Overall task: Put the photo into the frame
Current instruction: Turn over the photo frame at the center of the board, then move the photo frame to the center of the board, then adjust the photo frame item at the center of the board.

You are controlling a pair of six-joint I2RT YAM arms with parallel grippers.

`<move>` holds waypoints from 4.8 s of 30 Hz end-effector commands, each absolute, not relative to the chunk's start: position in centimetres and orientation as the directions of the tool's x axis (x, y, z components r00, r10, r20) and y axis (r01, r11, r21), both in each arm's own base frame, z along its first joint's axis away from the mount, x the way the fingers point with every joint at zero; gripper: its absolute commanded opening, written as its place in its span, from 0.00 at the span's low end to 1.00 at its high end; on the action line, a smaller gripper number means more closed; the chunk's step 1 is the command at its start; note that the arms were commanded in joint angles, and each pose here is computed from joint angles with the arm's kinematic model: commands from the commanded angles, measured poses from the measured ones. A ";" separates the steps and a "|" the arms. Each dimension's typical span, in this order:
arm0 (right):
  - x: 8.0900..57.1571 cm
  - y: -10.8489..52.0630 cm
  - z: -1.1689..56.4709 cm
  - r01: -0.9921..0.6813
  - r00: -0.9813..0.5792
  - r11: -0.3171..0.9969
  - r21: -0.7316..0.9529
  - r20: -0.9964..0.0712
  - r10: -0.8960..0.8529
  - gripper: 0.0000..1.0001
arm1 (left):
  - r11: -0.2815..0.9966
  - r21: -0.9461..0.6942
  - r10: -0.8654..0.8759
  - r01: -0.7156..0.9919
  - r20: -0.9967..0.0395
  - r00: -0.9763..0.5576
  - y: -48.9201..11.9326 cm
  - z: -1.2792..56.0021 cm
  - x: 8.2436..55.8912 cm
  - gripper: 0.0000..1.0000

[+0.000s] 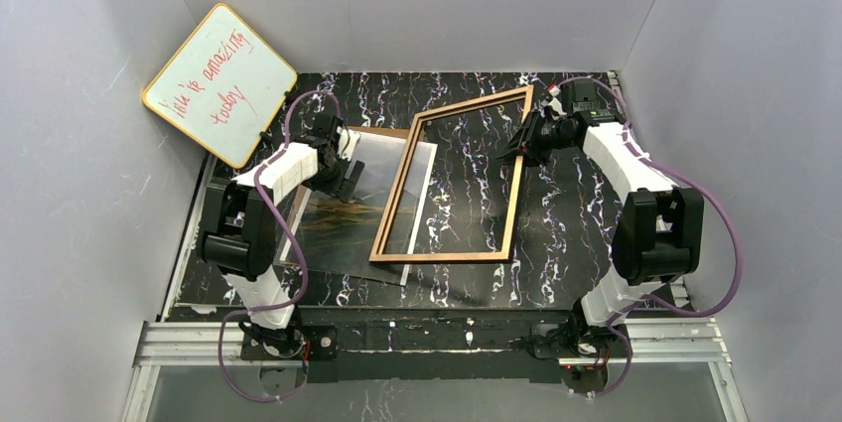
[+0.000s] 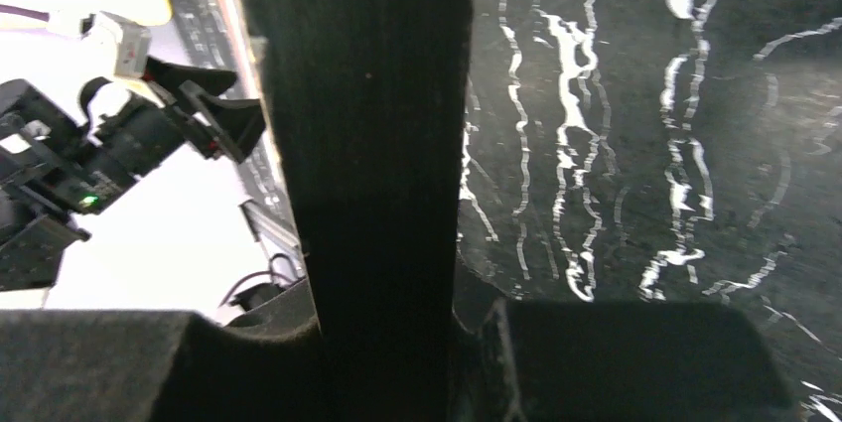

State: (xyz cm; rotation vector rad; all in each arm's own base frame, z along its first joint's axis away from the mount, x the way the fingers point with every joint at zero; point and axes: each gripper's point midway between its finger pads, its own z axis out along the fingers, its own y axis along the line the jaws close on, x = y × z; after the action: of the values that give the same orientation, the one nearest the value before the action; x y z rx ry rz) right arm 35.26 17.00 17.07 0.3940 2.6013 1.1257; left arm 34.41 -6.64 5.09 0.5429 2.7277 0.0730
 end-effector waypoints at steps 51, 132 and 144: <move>38.5 26.2 11.3 0.067 -0.884 0.975 0.210 -0.440 0.155 0.65 | 0.828 0.372 0.526 0.420 -0.255 -0.812 -1.9 4.4 33.3 0.76; 32.8 34.3 11.7 -0.006 -0.888 0.946 0.324 -0.436 0.144 0.67 | 0.835 0.408 0.479 0.369 -0.210 -0.852 5.6 4.7 32.0 0.79; 29.3 36.2 7.5 0.036 -0.948 0.915 0.401 -0.276 0.158 0.71 | 0.866 0.411 0.441 0.287 -0.354 -0.825 5.7 11.8 36.7 0.87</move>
State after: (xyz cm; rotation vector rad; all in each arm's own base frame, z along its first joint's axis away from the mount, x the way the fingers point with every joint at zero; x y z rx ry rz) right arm 30.06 35.19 8.58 0.1107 2.7386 0.5199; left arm 36.88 6.07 9.69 0.5633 2.6054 0.5194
